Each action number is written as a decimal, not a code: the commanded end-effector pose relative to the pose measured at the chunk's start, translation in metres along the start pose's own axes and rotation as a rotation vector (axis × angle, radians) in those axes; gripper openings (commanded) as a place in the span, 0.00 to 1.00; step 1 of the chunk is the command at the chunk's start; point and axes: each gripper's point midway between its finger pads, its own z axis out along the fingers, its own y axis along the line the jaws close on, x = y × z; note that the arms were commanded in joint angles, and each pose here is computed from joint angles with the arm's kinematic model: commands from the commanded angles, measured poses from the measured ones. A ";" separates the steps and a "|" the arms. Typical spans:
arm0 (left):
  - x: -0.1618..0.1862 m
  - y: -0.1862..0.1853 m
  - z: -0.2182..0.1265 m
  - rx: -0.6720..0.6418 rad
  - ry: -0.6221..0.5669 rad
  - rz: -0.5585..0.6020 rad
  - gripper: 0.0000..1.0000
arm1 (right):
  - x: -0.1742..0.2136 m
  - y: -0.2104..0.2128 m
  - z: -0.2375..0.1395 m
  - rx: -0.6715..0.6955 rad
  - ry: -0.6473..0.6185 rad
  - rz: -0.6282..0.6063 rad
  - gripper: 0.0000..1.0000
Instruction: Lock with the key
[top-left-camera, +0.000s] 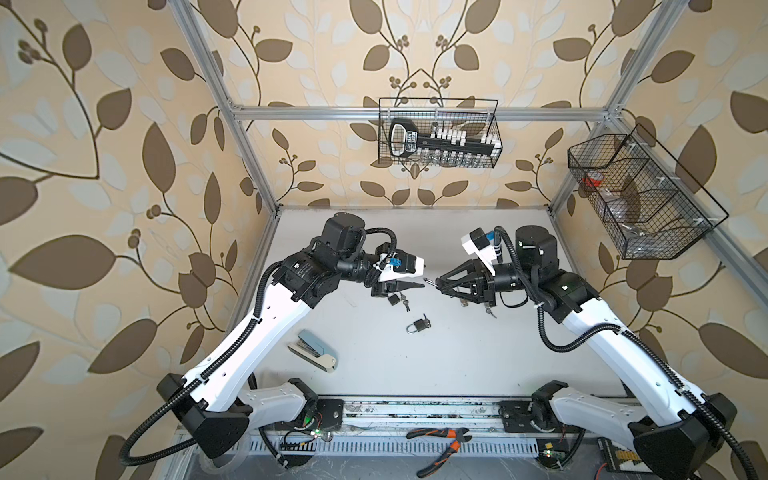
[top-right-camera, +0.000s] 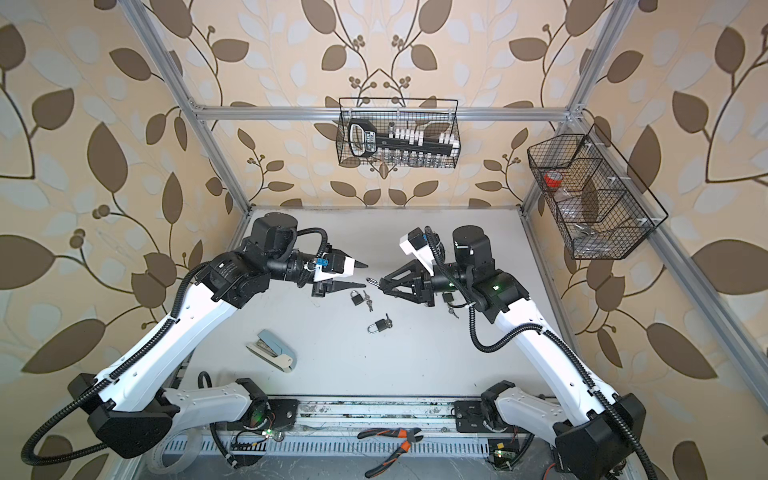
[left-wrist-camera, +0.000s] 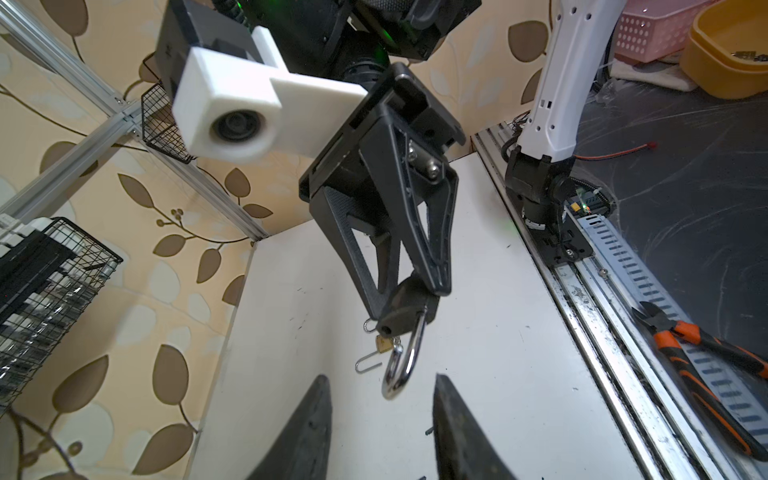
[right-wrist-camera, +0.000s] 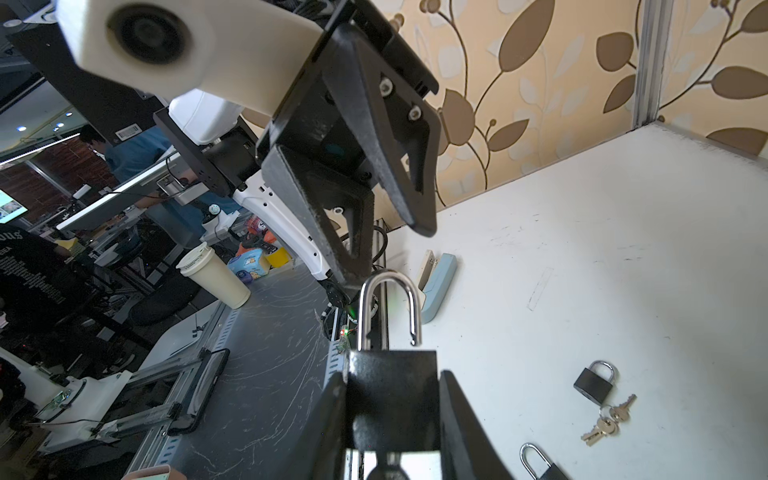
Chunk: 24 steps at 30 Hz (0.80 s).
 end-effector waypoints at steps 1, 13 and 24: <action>-0.019 -0.003 -0.002 0.034 -0.060 0.097 0.37 | -0.011 0.010 -0.002 -0.043 -0.012 -0.022 0.00; -0.021 -0.011 0.004 0.084 -0.072 0.084 0.26 | -0.013 0.010 -0.001 -0.058 -0.021 -0.018 0.00; -0.015 -0.016 0.006 0.094 -0.039 0.082 0.18 | -0.020 0.010 0.001 -0.066 -0.045 -0.031 0.00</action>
